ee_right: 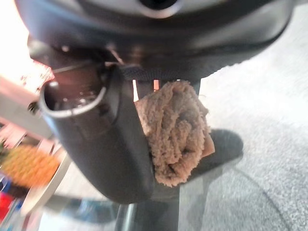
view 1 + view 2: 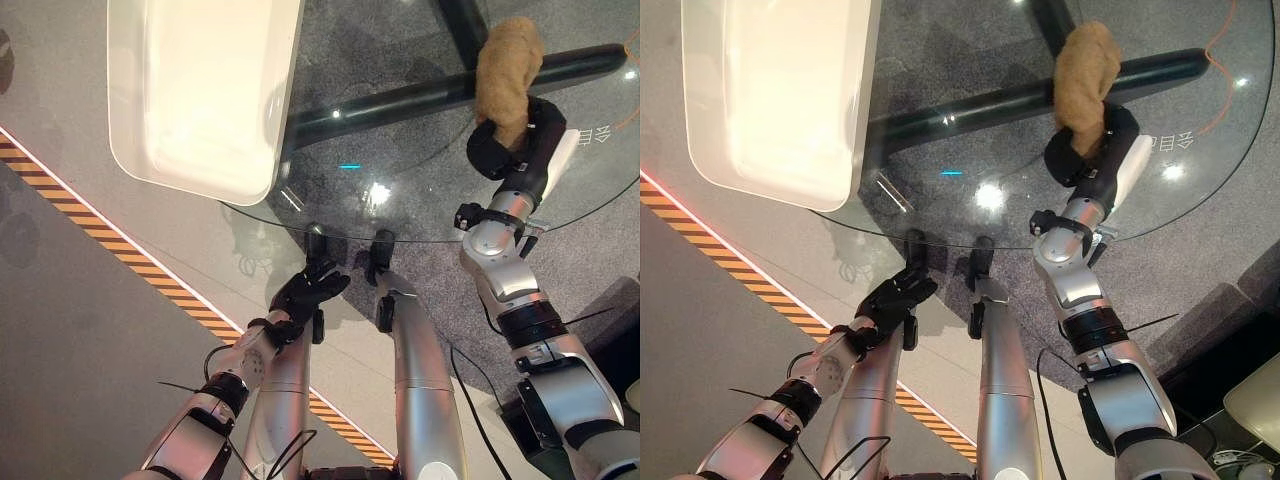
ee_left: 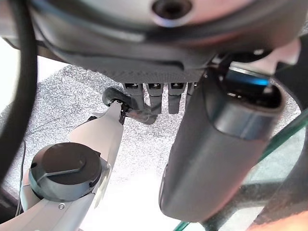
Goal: Wipe the table with a cloth and put it in the basket.
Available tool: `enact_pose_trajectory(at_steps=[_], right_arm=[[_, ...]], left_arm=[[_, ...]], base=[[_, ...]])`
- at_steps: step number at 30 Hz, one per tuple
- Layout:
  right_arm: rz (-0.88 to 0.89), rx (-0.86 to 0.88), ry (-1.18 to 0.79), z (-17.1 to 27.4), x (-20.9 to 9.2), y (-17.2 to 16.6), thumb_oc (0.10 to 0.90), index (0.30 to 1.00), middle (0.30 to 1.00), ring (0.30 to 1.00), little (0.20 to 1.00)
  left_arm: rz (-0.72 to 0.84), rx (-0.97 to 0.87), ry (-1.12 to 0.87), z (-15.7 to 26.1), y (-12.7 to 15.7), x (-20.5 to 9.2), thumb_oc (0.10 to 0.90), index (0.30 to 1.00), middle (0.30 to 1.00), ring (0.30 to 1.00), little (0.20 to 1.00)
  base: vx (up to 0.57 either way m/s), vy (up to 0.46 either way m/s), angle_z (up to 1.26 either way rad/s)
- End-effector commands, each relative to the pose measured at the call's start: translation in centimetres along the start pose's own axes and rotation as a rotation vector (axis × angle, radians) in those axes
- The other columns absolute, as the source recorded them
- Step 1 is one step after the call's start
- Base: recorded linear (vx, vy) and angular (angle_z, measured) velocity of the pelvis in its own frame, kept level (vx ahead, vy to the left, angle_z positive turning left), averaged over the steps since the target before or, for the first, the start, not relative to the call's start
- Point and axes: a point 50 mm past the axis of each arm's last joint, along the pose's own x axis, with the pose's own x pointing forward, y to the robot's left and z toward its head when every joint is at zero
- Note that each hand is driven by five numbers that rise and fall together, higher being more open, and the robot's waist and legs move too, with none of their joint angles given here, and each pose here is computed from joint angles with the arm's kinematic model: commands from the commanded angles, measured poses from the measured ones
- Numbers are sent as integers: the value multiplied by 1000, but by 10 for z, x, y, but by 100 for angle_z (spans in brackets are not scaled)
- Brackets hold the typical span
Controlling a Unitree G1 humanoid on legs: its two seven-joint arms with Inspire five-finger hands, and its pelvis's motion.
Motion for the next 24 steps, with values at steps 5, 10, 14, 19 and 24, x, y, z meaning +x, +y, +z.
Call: enact_pose_trajectory(at_steps=[5, 10, 14, 19, 24], right_arm=[[472, 2, -66, 6, -67, 65, 100, 300, 300, 300, 200], [516, -4, -71, 4, -77, 71, 100, 300, 300, 300, 200], [537, -8, -76, 4, -79, 73, 100, 300, 300, 300, 200], [588, -8, -68, 3, -84, 76, 100, 300, 300, 300, 200], [686, 10, -92, 6, -91, 79, 100, 300, 300, 300, 200]], left_arm=[[-24, -59, 125, -57, -11, -15, 800, 900, 900, 900, 900], [-18, -60, 124, -56, -14, -13, 800, 900, 900, 900, 900], [-19, -60, 123, -54, -15, -12, 800, 900, 900, 900, 900], [-21, -64, 117, -51, -17, -11, 800, 900, 900, 900, 900], [-16, -63, 124, -51, -17, -12, 800, 900, 900, 900, 900]], base=[[0, 0, 0], [0, 0, 0], [0, 0, 0], [0, 0, 0], [0, 0, 0]])
